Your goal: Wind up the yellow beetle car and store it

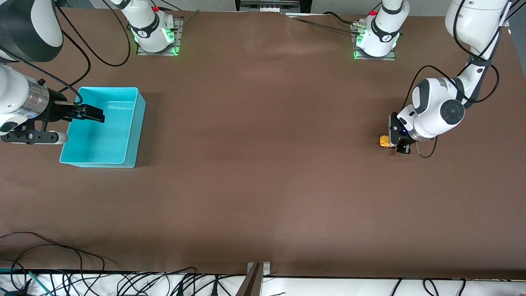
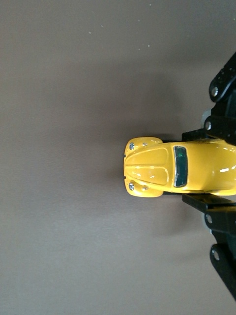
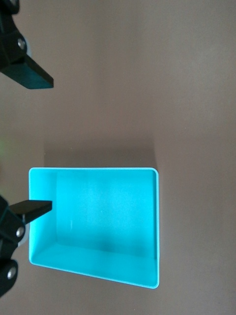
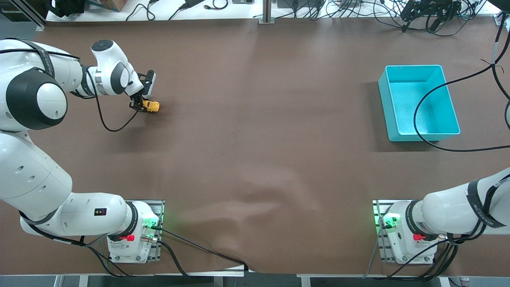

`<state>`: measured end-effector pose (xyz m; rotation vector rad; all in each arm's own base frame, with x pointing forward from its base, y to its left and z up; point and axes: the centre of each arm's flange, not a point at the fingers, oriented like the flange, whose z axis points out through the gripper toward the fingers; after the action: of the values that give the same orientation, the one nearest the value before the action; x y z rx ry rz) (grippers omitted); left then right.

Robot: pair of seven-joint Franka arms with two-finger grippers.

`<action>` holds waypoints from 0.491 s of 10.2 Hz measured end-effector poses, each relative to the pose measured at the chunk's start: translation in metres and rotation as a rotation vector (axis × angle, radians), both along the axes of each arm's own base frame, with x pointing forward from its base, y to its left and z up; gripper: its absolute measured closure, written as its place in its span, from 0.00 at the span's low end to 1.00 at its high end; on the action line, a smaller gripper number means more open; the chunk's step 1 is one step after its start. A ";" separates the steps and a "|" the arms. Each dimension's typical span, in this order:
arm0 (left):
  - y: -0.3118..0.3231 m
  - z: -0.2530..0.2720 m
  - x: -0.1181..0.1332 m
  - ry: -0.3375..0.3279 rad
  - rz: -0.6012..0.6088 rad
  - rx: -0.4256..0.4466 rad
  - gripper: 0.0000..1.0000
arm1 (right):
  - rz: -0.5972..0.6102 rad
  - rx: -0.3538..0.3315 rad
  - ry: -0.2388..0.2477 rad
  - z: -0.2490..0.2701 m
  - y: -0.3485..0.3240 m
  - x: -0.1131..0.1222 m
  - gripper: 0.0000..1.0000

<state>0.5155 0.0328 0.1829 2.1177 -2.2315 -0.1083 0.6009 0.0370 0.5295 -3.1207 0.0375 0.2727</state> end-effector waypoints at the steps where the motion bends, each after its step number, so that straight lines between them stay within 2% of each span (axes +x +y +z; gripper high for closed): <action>1: 0.008 0.000 0.000 0.000 0.013 0.005 0.55 | 0.000 0.000 0.000 0.000 0.000 0.000 0.00; 5: 0.044 0.000 -0.002 -0.021 0.061 0.030 0.55 | 0.000 0.000 0.000 0.000 0.000 0.000 0.00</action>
<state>0.5137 0.0772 0.1828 2.2096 -2.1878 -0.1174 0.6009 0.0371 0.5294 -3.1204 0.0373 0.2730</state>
